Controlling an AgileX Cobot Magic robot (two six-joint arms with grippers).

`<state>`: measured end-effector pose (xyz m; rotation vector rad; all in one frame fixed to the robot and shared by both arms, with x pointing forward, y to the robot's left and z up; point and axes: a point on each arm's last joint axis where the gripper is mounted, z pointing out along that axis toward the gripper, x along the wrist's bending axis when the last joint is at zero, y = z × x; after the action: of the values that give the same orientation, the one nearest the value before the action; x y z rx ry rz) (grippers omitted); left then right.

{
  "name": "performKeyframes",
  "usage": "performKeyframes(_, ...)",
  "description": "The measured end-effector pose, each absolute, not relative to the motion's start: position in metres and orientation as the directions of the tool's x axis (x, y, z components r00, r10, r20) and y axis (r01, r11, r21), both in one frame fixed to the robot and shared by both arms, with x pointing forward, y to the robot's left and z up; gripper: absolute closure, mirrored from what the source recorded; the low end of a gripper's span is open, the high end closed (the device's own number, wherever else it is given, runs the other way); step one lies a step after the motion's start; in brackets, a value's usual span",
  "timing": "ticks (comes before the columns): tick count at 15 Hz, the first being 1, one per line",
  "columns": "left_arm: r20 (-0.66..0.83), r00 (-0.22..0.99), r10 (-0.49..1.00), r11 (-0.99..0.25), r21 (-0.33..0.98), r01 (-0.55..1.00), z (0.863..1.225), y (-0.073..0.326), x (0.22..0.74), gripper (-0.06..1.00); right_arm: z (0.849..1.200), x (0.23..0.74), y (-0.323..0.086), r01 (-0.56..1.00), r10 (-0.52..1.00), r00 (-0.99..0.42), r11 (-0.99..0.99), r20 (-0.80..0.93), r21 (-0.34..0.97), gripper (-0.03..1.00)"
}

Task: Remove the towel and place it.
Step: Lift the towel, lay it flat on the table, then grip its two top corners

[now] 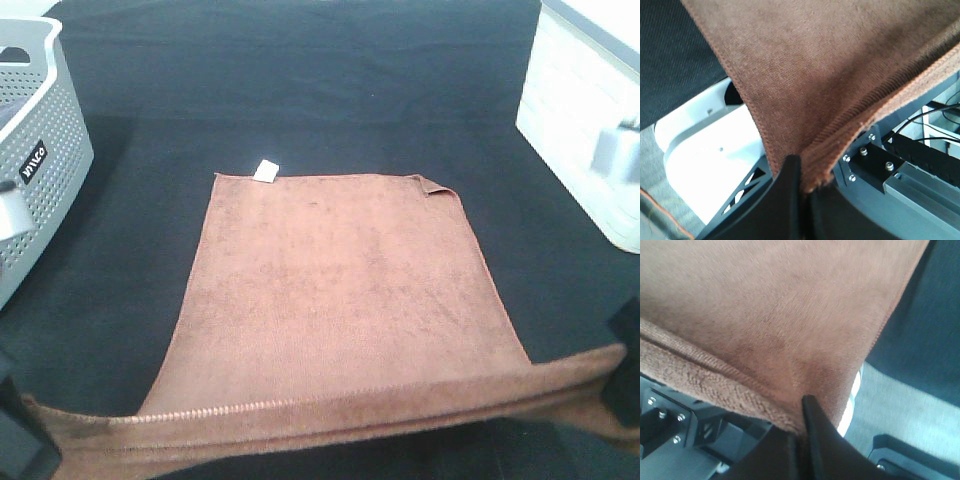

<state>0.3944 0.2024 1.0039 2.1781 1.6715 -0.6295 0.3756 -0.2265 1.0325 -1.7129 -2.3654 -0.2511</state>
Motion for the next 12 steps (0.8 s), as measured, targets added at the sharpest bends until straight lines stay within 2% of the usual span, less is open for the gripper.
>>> performKeyframes(5, -0.52, 0.177, 0.836, -0.253, -0.078, 0.964, 0.994, 0.2, 0.397, 0.94, 1.009, 0.377, -0.225, 0.948, 0.922, -0.272, 0.305, 0.275, -0.087, 0.97)
performKeyframes(9, -0.475, 0.189, 0.86, -0.329, -0.233, 0.915, 0.968, 0.184, 0.357, 0.94, 0.985, 0.354, -0.226, 0.929, 0.913, -0.205, 0.295, 0.352, -0.225, 0.97)
performKeyframes(12, -0.458, 0.189, 0.869, -0.327, -0.243, 0.913, 0.966, 0.184, 0.354, 0.94, 0.983, 0.351, -0.225, 0.926, 0.911, -0.196, 0.294, 0.362, -0.238, 0.97)
